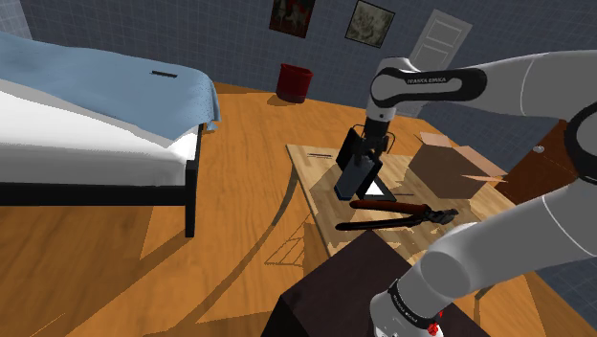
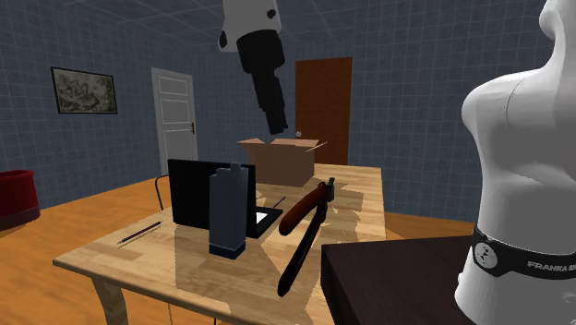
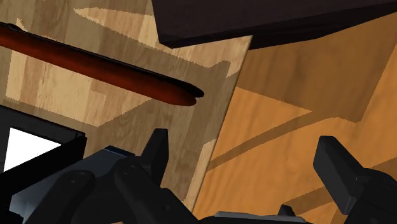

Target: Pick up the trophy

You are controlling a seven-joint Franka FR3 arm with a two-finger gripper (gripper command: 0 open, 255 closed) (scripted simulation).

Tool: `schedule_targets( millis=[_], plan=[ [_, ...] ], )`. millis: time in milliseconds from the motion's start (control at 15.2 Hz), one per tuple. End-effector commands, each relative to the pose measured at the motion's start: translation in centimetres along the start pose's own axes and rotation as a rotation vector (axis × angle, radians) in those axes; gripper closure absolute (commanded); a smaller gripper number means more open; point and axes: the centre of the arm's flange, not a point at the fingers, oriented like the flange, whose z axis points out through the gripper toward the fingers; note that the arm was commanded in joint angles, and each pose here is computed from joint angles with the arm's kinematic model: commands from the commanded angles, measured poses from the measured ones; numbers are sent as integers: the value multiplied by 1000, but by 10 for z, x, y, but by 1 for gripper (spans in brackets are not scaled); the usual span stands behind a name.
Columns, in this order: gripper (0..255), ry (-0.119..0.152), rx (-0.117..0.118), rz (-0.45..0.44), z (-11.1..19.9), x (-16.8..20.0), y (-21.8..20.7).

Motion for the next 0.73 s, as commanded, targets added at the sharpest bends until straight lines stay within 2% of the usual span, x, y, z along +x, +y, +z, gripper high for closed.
schedule_targets(
  millis=[0,660],
  plan=[
    [0,6,4,36,5,15,17],
    [0,32,24,210,34,88,122]
  ],
)
